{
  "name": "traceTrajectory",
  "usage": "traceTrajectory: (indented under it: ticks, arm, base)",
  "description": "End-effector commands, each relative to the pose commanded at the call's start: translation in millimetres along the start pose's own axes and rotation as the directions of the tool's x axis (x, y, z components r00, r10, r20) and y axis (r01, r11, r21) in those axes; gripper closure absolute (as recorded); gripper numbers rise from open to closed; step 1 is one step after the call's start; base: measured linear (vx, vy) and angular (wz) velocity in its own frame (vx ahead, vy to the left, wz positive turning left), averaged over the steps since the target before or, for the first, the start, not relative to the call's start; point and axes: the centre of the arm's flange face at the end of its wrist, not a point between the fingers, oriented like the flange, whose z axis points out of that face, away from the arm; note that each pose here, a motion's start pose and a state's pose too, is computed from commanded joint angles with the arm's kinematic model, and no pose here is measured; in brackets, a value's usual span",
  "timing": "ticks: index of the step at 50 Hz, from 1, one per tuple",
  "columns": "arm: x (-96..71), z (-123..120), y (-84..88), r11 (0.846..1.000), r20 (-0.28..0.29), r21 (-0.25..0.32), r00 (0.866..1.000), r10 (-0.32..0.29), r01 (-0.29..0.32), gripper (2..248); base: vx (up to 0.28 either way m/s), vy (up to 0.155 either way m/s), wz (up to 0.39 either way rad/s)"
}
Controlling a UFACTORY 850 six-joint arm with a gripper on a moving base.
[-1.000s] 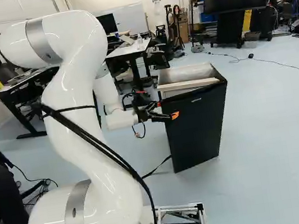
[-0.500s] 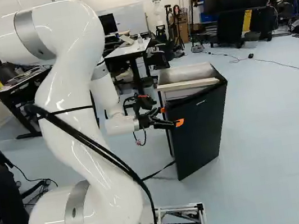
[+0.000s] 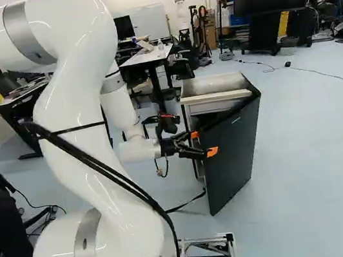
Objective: Open the fridge door
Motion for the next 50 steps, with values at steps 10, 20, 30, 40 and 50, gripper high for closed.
traceTrajectory:
  ticks: [10, 20, 30, 40, 50]
  arm:
    - [-2.5, -1, 16.6, 0.999, 0.008, -0.040, 1.000, -0.007, 0.007, 3]
    - [-3.1, -1, 20.1, 0.998, 0.011, -0.059, 1.000, -0.004, 0.005, 3]
    - [-1.7, -1, 21.9, 0.997, -0.004, -0.076, 1.000, -0.002, 0.001, 3]
    - [0.9, -1, 24.0, 0.995, -0.033, -0.099, 0.999, 0.000, -0.004, 3]
    - [3.6, -2, 26.3, 0.992, -0.064, -0.124, 0.998, 0.001, -0.009, 3]
  base:
    - [0.000, 0.000, 0.000]
    - [0.000, 0.000, 0.000]
    - [0.000, 0.000, 0.000]
    - [0.000, 0.000, 0.000]
    - [0.000, 0.000, 0.000]
